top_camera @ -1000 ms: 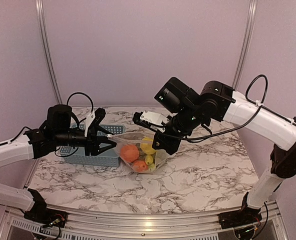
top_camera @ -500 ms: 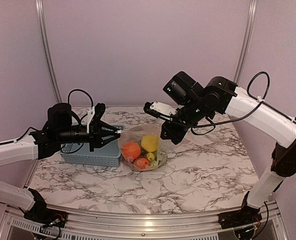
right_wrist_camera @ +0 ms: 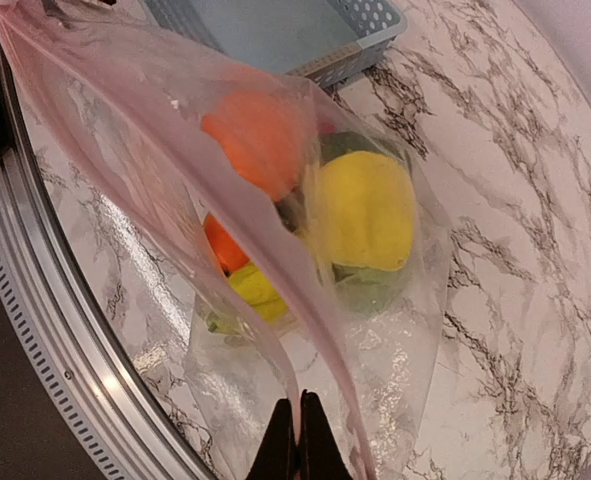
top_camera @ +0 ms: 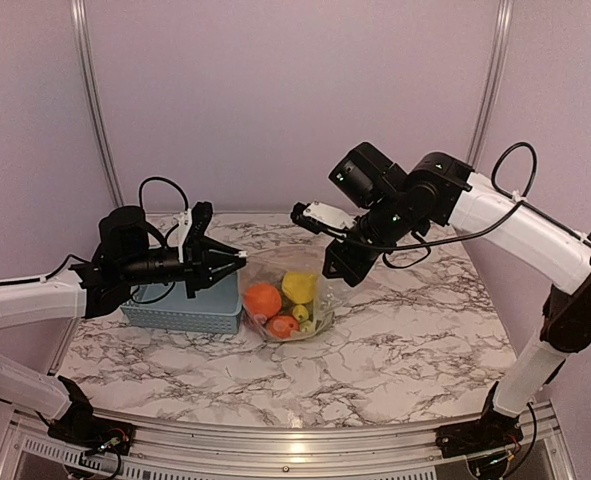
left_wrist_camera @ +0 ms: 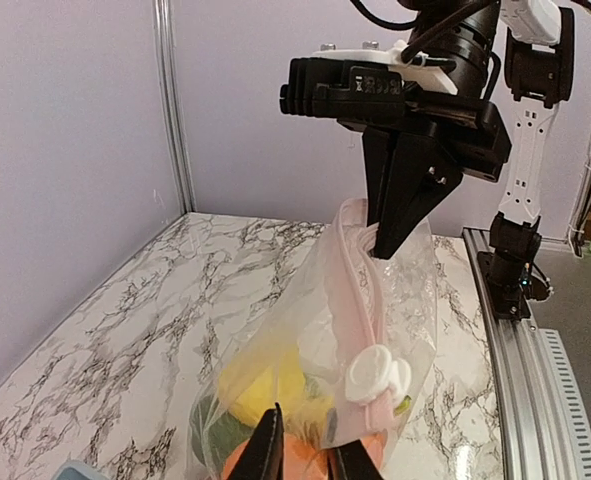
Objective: Place the food in the zip-top bag and seal the zipper
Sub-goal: Pass from the right arm to the left, then zip the zipper on the zipper food storage bag.
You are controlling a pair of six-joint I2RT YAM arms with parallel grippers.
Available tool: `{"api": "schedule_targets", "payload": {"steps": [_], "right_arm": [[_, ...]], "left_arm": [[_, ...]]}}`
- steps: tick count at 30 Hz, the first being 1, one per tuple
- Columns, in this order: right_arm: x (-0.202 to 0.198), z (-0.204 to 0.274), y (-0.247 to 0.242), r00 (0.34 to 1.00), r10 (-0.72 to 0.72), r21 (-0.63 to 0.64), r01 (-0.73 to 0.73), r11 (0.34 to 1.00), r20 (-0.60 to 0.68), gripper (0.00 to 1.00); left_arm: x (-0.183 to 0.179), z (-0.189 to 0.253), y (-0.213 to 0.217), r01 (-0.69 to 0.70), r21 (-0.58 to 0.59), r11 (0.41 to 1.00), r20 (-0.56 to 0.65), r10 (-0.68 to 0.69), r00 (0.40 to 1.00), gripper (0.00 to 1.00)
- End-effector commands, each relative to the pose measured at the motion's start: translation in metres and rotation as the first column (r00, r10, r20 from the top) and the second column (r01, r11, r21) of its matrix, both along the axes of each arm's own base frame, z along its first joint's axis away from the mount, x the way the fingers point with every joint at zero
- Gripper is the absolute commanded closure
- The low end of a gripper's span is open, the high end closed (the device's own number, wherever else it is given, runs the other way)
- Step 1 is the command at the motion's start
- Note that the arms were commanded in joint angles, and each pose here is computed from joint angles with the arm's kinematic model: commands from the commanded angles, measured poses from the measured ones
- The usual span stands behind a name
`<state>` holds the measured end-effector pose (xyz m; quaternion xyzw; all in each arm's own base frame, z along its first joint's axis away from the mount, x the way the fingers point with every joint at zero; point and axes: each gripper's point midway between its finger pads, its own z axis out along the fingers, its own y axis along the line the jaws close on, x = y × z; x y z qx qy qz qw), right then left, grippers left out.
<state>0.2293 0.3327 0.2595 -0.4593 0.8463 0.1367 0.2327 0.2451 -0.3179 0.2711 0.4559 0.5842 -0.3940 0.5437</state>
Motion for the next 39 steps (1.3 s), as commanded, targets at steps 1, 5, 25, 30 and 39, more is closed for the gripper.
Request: {"api": "schedule_targets", "payload": {"steps": [1,5,25,30,39], "right_arm": [[0.004,-0.007,0.001,1.000,-0.015,-0.008,0.015,1.000,-0.022,1.00],[0.007,-0.008,0.005,0.999,-0.017,-0.004,0.016,1.000,-0.028,1.00],[-0.005,0.071,0.108,0.963,0.183,0.194,-0.221,0.956,0.196,0.69],[-0.016,0.066,0.122,0.933,0.237,0.153,-0.285,0.946,0.270,0.67],[-0.018,0.070,0.131,0.895,0.239,0.090,-0.292,0.952,0.378,0.68]], "left_arm": [[-0.002,0.015,-0.007,0.040,-0.051,0.998,0.028,-0.038,0.999,0.85],[-0.004,0.015,-0.008,0.053,-0.052,0.997,0.027,-0.052,0.998,0.94],[-0.014,0.001,-0.002,0.037,-0.014,0.999,-0.263,-0.039,0.964,1.00],[-0.013,0.007,-0.003,0.032,-0.045,0.998,-0.308,-0.045,0.950,1.00],[-0.016,0.009,-0.007,0.058,-0.059,0.997,-0.369,-0.076,0.926,1.00]]}}
